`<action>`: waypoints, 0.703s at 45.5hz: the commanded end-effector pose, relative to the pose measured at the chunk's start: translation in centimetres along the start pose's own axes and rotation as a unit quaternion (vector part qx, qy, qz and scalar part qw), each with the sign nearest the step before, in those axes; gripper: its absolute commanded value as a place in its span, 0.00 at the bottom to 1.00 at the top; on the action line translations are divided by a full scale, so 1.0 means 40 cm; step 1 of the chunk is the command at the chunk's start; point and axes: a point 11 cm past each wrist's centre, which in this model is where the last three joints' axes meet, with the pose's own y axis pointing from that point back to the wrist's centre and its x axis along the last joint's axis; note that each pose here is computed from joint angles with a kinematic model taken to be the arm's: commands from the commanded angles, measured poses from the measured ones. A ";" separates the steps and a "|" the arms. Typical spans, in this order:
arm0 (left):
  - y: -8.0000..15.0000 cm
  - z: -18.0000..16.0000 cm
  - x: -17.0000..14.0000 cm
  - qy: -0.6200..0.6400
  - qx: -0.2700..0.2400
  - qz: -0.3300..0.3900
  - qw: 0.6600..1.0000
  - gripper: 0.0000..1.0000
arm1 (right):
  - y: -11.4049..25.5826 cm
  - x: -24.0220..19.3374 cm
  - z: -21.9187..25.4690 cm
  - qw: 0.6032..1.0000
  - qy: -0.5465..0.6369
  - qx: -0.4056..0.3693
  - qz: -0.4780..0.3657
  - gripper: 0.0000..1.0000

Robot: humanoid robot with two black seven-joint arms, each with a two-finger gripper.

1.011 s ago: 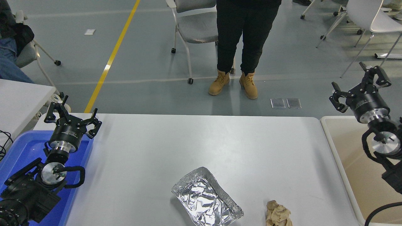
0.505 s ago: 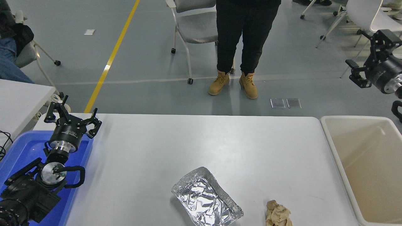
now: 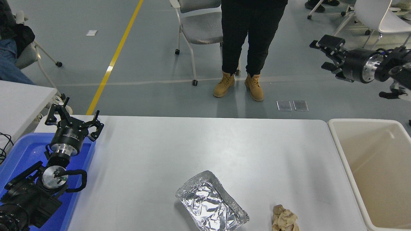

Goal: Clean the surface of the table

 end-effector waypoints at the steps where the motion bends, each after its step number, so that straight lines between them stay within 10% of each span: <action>1: 0.000 0.000 0.000 0.000 0.000 0.000 1.000 1.00 | -0.102 -0.115 -0.165 0.981 0.166 0.019 -0.099 0.98; 16: 0.000 0.000 -0.001 0.000 0.000 -0.001 1.000 1.00 | -0.198 -0.391 -0.356 0.906 0.349 0.072 -0.230 0.98; 32: 0.000 0.000 0.001 0.000 0.000 0.001 1.000 1.00 | -0.094 -0.651 -0.295 0.806 0.414 0.100 -0.411 0.98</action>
